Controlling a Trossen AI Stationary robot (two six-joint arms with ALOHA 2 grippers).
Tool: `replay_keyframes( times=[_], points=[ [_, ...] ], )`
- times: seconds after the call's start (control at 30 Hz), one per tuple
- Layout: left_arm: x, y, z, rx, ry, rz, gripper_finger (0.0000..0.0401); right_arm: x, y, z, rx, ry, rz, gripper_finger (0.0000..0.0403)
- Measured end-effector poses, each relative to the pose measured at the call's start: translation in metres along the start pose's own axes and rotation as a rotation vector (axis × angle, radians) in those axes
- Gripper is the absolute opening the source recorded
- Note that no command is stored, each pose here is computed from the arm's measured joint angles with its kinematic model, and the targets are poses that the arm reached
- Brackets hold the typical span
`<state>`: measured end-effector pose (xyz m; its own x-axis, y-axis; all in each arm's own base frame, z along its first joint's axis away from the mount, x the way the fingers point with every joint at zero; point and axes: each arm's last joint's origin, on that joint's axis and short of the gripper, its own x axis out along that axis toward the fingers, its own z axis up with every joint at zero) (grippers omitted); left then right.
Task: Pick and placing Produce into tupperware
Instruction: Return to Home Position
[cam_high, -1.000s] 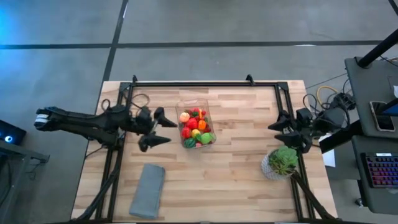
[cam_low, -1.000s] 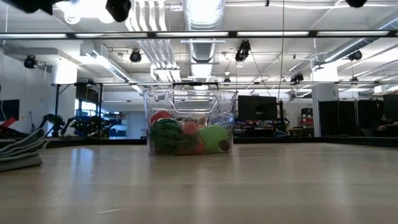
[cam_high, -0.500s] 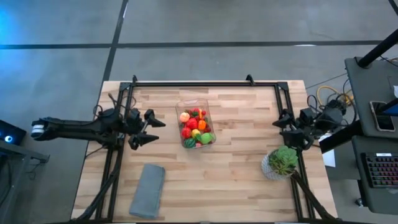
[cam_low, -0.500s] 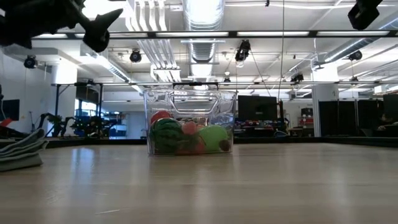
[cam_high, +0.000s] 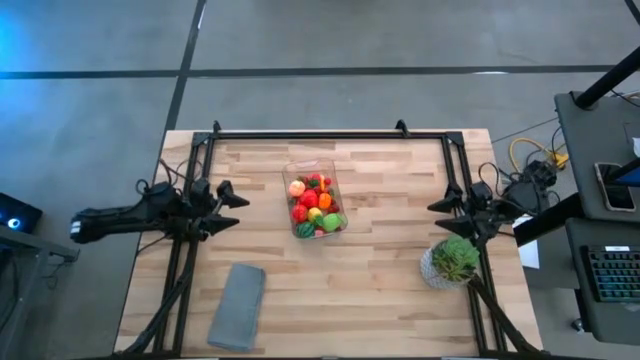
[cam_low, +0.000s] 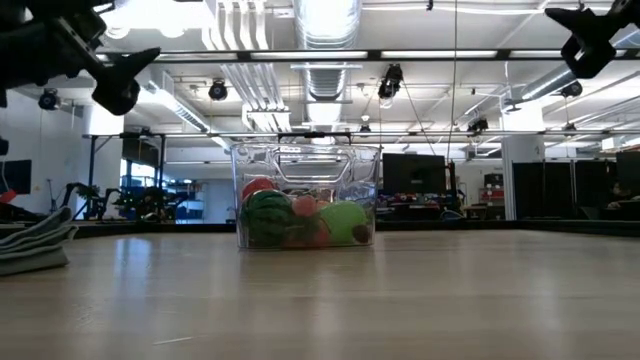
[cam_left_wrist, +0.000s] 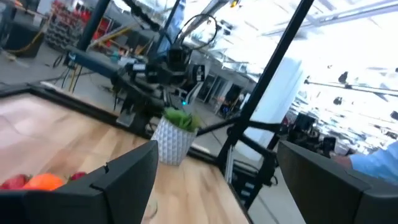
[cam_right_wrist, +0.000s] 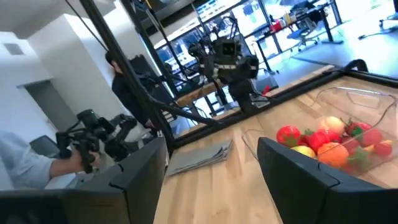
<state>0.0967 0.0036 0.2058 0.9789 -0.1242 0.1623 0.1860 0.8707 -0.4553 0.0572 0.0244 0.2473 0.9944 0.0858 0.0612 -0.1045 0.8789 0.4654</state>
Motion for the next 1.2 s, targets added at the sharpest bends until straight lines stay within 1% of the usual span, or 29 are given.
replay_keyframes(
  times=[0.13, 0.2, 0.27, 0.4, 0.57, 0.97, 1.2],
  points=[
    [-0.007, 0.001, -0.005, -0.009, 0.046, 0.020, 0.0314, 0.002, -0.001, -0.003, -0.009, 0.009, -0.014, 0.0242],
    [-0.006, 0.007, -0.015, -0.036, 0.136, 0.066, 0.0314, 0.002, -0.001, -0.004, -0.010, 0.011, -0.013, 0.0243],
    [-0.005, 0.009, -0.019, -0.047, 0.172, 0.086, 0.0314, 0.002, 0.000, -0.004, -0.012, 0.013, -0.015, 0.0245],
    [-0.003, 0.018, -0.033, -0.068, 0.254, 0.133, 0.0314, 0.002, 0.000, -0.004, -0.012, 0.014, -0.014, 0.0248],
    [0.001, 0.023, -0.040, -0.072, 0.272, 0.149, 0.0314, 0.002, 0.000, -0.004, -0.012, 0.014, -0.014, 0.0249],
    [0.005, 0.028, -0.047, -0.091, 0.343, 0.192, 0.0314, 0.002, 0.000, -0.004, -0.012, 0.015, -0.014, 0.0249],
    [0.006, 0.029, -0.049, -0.098, 0.369, 0.206, 0.0314, 0.002, 0.000, -0.004, -0.012, 0.015, -0.013, 0.0243]
  ],
)
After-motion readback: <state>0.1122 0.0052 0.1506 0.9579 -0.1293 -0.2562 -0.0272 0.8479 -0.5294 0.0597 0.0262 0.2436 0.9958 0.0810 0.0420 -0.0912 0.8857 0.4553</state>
